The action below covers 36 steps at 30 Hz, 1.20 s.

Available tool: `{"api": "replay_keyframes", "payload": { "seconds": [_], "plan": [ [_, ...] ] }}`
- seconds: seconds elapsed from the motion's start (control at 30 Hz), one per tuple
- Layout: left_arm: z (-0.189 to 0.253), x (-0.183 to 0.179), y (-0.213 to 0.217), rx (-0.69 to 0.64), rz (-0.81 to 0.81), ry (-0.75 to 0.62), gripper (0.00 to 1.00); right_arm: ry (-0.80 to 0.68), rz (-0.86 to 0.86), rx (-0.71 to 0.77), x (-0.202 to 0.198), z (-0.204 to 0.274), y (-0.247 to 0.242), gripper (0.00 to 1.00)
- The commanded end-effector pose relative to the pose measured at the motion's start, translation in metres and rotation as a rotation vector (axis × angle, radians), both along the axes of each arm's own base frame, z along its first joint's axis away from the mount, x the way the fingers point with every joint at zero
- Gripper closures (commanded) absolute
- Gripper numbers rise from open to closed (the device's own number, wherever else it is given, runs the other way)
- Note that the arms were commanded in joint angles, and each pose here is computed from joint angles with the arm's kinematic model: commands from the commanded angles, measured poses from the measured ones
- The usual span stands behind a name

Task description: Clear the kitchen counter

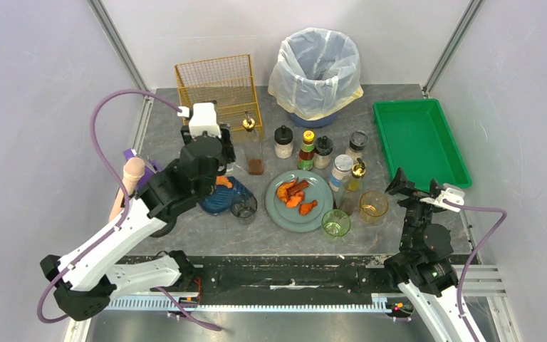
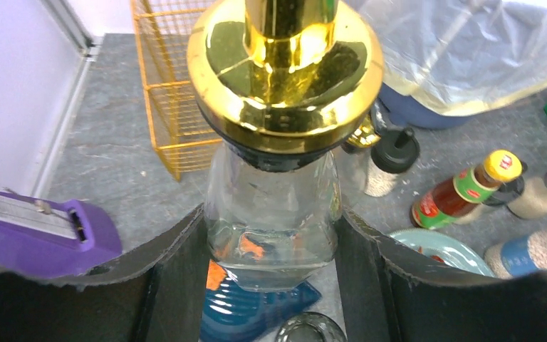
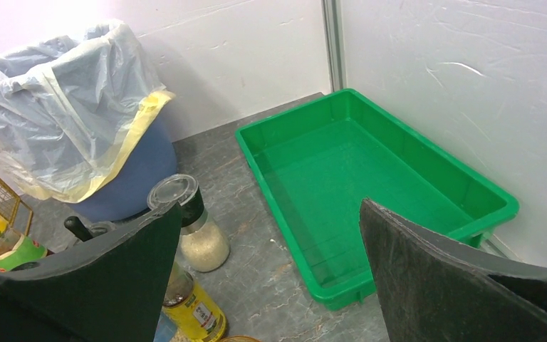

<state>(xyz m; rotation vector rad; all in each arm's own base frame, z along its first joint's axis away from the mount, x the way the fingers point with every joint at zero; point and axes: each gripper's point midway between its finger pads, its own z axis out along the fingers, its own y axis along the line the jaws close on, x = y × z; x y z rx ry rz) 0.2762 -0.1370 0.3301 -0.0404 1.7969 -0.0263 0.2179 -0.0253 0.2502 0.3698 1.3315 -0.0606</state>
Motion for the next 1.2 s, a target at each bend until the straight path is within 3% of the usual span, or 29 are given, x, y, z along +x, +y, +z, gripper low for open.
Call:
{"api": "replay_keyframes", "payload": {
  "seconds": [0.0, 0.23, 0.7, 1.17],
  "plan": [
    [0.048, 0.006, 0.035, 0.009, 0.084, -0.059, 0.98, -0.183, -0.033, 0.094, -0.03, 0.037, -0.019, 0.02],
    [0.08, 0.04, 0.06, 0.005, 0.129, -0.064, 0.98, -0.177, -0.046, 0.089, -0.03, 0.036, -0.021, 0.02],
    [0.15, 0.163, 0.076, 0.047, 0.225, -0.215, 0.98, -0.159, -0.07, 0.071, -0.029, 0.031, -0.024, 0.02],
    [0.153, 0.266, 0.115, 0.016, 0.19, -0.31, 0.98, -0.16, -0.029, 0.022, -0.022, 0.027, -0.015, 0.02]
  ]
}}
